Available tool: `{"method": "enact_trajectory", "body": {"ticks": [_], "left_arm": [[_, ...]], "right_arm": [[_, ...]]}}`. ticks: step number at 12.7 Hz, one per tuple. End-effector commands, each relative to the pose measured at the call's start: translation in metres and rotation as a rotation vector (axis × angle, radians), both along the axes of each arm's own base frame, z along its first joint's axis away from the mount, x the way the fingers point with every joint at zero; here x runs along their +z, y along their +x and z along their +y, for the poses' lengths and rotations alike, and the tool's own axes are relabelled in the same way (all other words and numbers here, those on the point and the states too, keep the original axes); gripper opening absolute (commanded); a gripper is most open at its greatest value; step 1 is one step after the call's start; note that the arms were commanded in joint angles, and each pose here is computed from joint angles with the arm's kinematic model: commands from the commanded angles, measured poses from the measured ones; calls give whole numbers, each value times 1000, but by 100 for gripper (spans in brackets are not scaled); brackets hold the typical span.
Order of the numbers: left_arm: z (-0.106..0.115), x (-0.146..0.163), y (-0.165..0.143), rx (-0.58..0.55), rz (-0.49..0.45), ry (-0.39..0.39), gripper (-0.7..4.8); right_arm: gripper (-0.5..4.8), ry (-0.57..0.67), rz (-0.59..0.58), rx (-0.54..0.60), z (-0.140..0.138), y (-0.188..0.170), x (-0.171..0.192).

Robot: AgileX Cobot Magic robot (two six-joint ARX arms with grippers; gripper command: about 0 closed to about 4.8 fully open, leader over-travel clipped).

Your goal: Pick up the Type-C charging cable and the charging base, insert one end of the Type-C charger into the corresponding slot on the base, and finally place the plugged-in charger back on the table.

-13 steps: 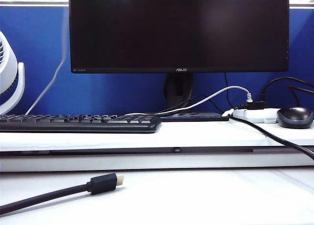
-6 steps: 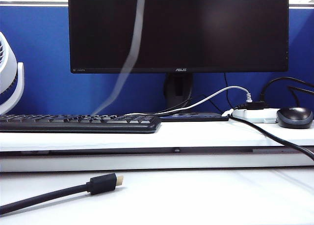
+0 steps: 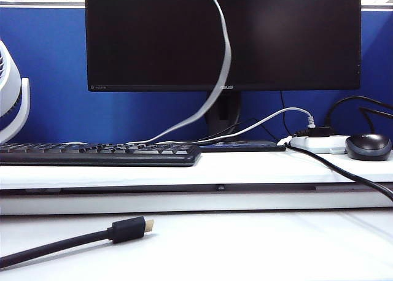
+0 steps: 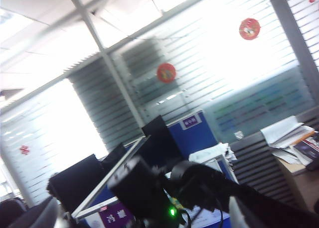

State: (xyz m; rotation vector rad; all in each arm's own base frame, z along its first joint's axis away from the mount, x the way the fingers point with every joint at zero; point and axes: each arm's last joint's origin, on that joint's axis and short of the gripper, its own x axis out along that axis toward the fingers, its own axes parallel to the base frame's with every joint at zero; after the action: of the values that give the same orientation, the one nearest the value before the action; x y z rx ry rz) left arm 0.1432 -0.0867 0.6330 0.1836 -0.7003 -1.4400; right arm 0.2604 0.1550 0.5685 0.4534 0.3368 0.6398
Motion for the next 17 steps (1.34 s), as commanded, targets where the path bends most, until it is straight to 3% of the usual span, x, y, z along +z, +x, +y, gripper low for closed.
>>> {"method": "enact_trajectory", "body": {"ticks": [1,4,6,8,11,13,14,15,17], "left_arm": [[7,5,-14,26,-25,-35,456],[16,8,-13,145,-22,-95,456],[16,8,-13,145,-22,-95,456],[15,7,-12,149,-17,-87,456],[14,4,-9,164,0,-72,456],[15,4,-9,177,5,-83,456],[15,4,-9,177,8,-81,456],[14,4,-8,177,12,-79,456],[14,3,-7,178,30,-71,456]], "right_arm": [[-5,-228,286,43,21,35,-58],[-5,-437,426,-14,37,69,-111],[-5,-527,499,-13,42,80,-138],[-5,-698,708,-6,50,96,-207],[-5,-797,885,19,53,105,-267],[-5,-820,933,27,57,114,-288],[272,-789,966,72,61,117,-296],[315,-788,962,71,61,117,-294],[320,-772,856,16,60,121,-269]]}}
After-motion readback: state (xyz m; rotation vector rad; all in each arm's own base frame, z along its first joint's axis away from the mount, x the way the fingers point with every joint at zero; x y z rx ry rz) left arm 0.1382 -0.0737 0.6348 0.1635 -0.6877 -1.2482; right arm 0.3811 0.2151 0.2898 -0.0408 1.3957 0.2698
